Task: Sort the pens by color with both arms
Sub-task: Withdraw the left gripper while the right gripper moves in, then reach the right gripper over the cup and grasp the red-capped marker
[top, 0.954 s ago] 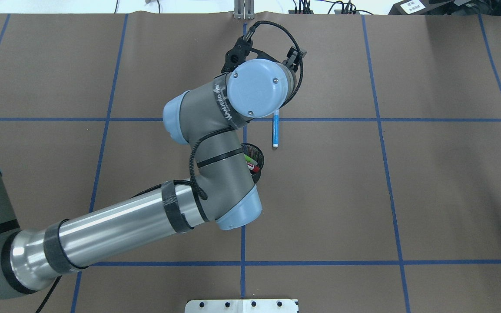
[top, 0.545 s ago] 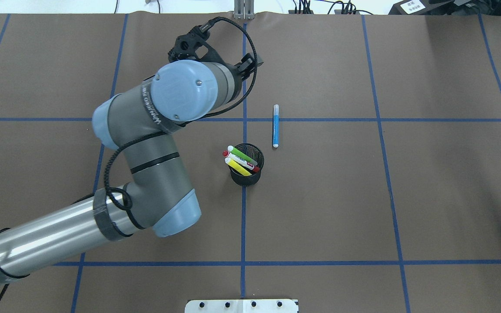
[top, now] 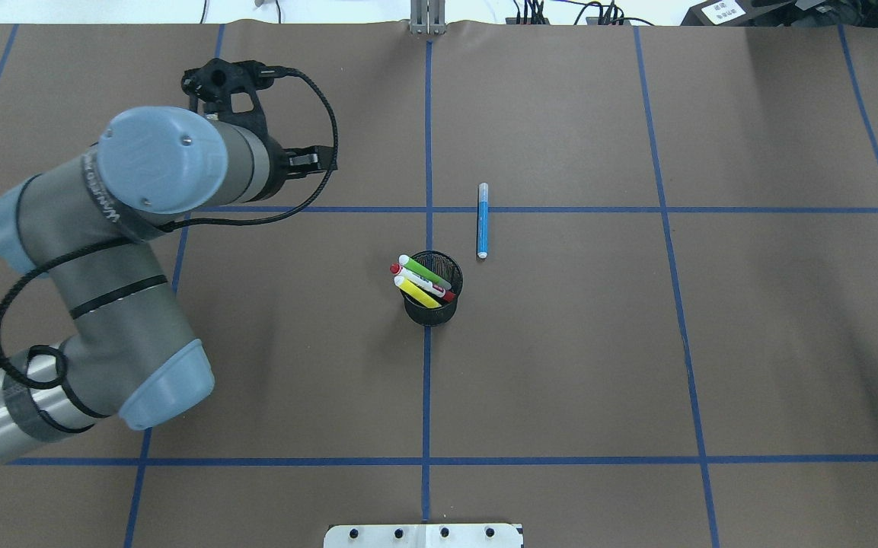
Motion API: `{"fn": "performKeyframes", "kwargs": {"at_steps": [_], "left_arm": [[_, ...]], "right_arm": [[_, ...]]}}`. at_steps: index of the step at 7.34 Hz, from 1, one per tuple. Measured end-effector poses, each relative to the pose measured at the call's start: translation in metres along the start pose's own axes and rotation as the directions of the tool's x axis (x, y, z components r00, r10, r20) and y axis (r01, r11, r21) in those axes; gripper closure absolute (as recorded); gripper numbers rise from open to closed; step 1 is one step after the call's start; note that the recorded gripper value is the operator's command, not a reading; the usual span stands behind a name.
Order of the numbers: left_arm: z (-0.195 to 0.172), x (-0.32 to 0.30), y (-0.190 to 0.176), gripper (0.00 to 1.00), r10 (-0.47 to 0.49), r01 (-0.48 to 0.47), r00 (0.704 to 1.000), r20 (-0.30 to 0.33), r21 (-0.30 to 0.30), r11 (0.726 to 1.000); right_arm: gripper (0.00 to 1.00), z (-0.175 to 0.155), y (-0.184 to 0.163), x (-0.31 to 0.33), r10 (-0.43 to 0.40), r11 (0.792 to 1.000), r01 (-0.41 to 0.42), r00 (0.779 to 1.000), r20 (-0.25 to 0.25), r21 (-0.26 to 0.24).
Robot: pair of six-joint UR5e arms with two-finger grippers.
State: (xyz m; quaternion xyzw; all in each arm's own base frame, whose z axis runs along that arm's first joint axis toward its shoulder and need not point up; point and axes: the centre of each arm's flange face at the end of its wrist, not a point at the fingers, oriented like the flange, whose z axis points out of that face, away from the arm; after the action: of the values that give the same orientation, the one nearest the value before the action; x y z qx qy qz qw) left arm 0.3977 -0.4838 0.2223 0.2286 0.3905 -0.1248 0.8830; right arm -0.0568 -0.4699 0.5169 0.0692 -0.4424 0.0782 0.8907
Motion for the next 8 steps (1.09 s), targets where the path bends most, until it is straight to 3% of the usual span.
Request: {"fn": "performKeyframes", "kwargs": {"at_steps": [2, 4, 6, 8], "left_arm": [[-0.003, -0.087, -0.017, 0.01, 0.196, -0.193, 0.98, 0.038, -0.087, 0.977], [-0.007, -0.168, -0.034, 0.01, 0.31, -0.299, 0.949, 0.051, -0.162, 0.941], [-0.016, -0.235, -0.048, 0.01, 0.371, -0.354, 0.928, 0.043, -0.215, 0.91], [-0.025, -0.274, -0.055, 0.01, 0.374, -0.356, 0.927, 0.027, -0.248, 0.901]], "right_arm": [[0.01, -0.005, -0.01, -0.02, 0.01, 1.0, -0.01, 1.0, 0.017, 0.017], [0.01, -0.008, -0.014, -0.068, 0.051, 0.998, -0.053, 0.997, 0.054, 0.025], [0.01, 0.004, -0.008, -0.147, 0.115, 0.993, -0.118, 0.989, 0.089, 0.026], [0.01, 0.023, 0.001, -0.236, 0.166, 0.985, -0.17, 0.977, 0.133, 0.023]]}}
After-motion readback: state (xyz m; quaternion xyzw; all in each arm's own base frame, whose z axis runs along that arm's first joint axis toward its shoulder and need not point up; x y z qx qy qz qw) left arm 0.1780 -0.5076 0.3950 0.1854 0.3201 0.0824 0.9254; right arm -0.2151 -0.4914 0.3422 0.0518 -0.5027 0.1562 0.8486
